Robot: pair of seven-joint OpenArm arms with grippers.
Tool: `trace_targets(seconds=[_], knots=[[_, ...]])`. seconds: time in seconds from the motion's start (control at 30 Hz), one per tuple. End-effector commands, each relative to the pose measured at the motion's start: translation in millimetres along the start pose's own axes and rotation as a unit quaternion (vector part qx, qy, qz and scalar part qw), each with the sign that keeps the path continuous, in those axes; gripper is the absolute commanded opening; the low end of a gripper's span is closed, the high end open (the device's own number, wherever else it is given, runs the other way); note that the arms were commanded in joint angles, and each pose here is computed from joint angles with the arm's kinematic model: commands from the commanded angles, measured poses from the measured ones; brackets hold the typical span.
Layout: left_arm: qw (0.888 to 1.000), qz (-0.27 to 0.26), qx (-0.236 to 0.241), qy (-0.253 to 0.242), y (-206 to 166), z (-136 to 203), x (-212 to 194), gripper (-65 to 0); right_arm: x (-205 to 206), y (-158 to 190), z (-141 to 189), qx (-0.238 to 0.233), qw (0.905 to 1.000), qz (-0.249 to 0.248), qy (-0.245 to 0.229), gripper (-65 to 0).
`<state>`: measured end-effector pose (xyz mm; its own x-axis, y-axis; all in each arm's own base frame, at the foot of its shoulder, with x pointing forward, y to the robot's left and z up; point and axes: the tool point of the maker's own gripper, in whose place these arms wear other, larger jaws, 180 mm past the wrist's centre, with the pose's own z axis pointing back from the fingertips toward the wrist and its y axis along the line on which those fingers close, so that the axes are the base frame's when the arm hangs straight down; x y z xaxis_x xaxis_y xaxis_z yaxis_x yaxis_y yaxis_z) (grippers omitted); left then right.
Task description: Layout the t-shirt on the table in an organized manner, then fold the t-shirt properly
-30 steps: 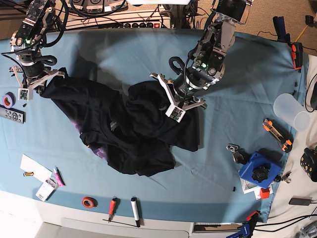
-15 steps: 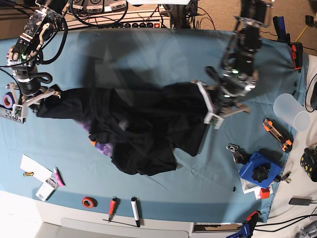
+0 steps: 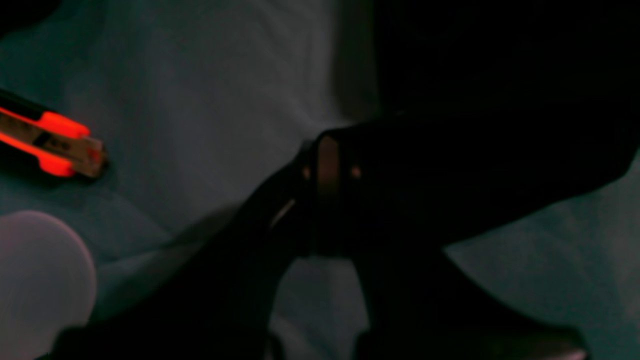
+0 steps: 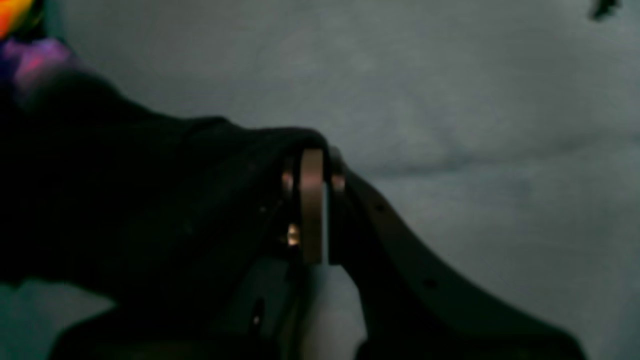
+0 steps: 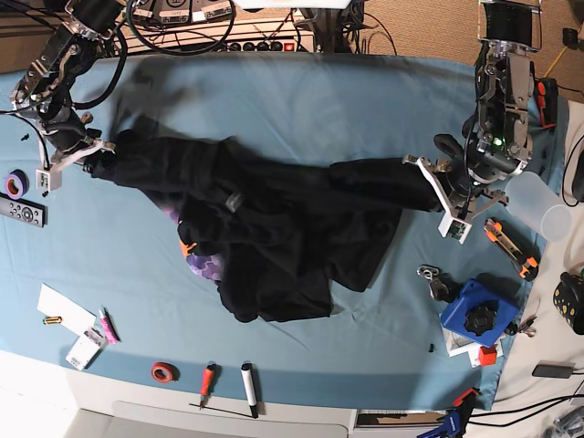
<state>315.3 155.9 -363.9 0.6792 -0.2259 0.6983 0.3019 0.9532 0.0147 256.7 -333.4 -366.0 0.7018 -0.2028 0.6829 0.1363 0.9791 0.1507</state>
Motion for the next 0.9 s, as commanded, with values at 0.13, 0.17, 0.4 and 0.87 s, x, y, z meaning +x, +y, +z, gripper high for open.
trace_targets(seconds=[0.13, 0.17, 0.4, 0.87], knots=[[1.0, 0.004, 0.019, -0.021, 9, 3, 13, -65.0, 7, 9, 7, 0.037, 0.9981, 0.05, 0.006, -46.1], [1.0, 0.004, 0.019, -0.02, 9, 3, 13, -65.0, 6, 8, 8, 0.036, 0.9981, 0.05, 0.011, -42.3], [1.0, 0.005, 0.017, -0.013, 7, 3, 6, -65.0, 64, -1, 49, 0.044, 0.995, 0.051, -0.073, -41.2], [1.0, 0.003, 0.02, -0.019, 8, 3, 8, -65.0, 81, 146, 42, 0.189, 0.947, 0.245, -0.086, -41.3]])
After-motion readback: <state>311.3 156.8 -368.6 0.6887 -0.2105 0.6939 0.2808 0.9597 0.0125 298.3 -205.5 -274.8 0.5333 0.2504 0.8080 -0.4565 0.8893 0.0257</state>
